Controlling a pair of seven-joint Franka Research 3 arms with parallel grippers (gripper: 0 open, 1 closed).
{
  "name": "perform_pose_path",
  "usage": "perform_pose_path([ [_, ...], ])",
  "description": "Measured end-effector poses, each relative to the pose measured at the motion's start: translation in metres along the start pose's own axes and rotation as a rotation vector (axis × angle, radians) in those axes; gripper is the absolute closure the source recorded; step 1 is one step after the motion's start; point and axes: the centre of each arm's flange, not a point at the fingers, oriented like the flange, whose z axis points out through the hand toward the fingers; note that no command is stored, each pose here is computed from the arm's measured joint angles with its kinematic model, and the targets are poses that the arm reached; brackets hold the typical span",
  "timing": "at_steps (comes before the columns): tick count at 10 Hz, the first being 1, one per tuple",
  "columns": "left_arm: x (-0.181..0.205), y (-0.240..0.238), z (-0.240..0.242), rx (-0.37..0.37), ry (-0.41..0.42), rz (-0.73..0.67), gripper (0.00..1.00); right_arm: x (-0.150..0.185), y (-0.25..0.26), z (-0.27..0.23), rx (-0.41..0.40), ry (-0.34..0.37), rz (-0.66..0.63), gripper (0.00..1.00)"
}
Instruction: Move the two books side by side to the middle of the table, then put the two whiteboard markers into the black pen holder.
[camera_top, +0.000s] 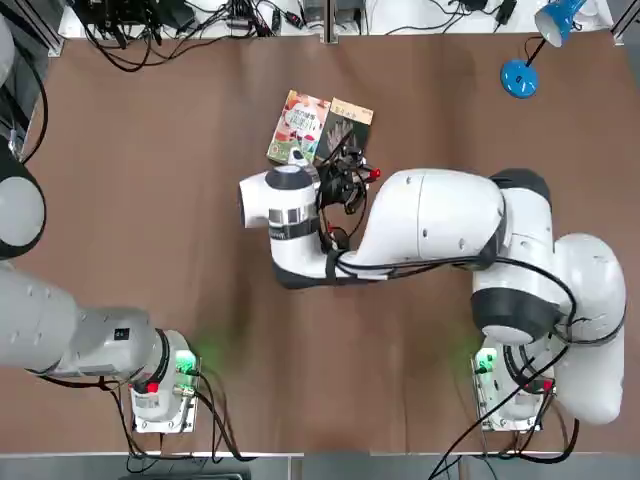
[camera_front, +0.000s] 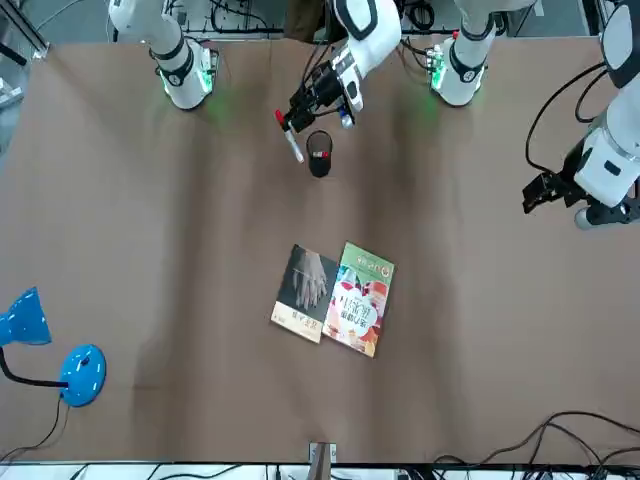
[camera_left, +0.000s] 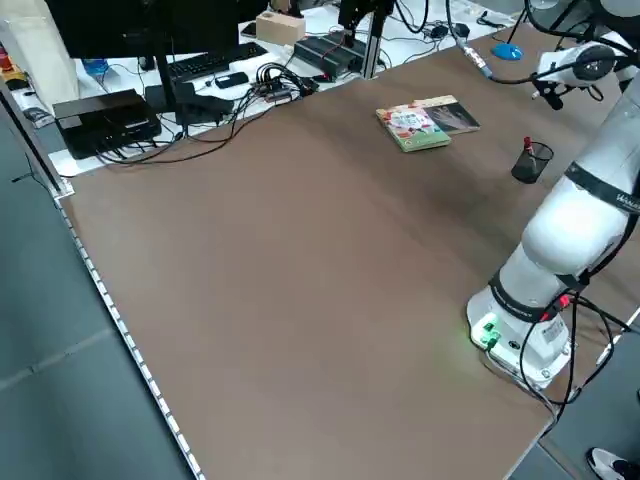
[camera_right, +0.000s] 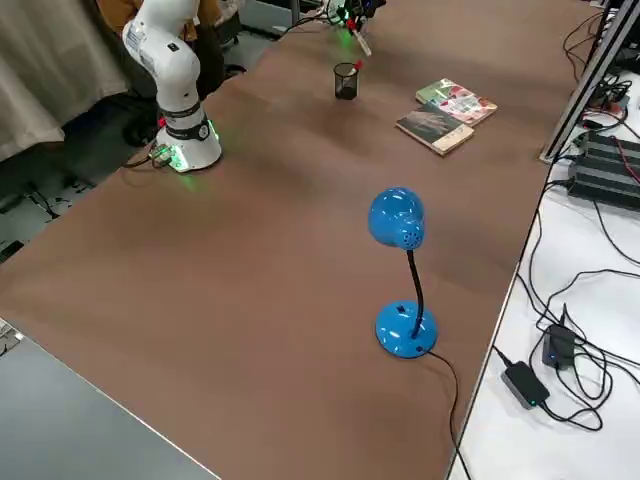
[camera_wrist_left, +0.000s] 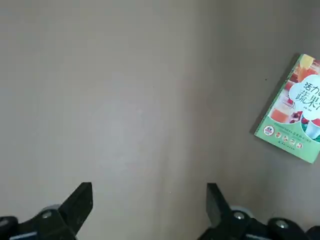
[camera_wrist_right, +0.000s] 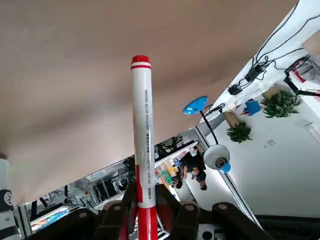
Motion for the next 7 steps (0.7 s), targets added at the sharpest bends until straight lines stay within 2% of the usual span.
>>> perform_pose_path([
  [3, 0.000, 0.002, -0.002, -0.001, 0.004, 0.003, 0.00, 0.035, -0.031, 0.008, -0.030, -0.041, -0.041, 0.79],
  [7, 0.002, 0.001, -0.008, -0.003, 0.016, 0.010, 0.00, 0.035, -0.043, -0.003, -0.052, -0.029, -0.055, 0.79],
])
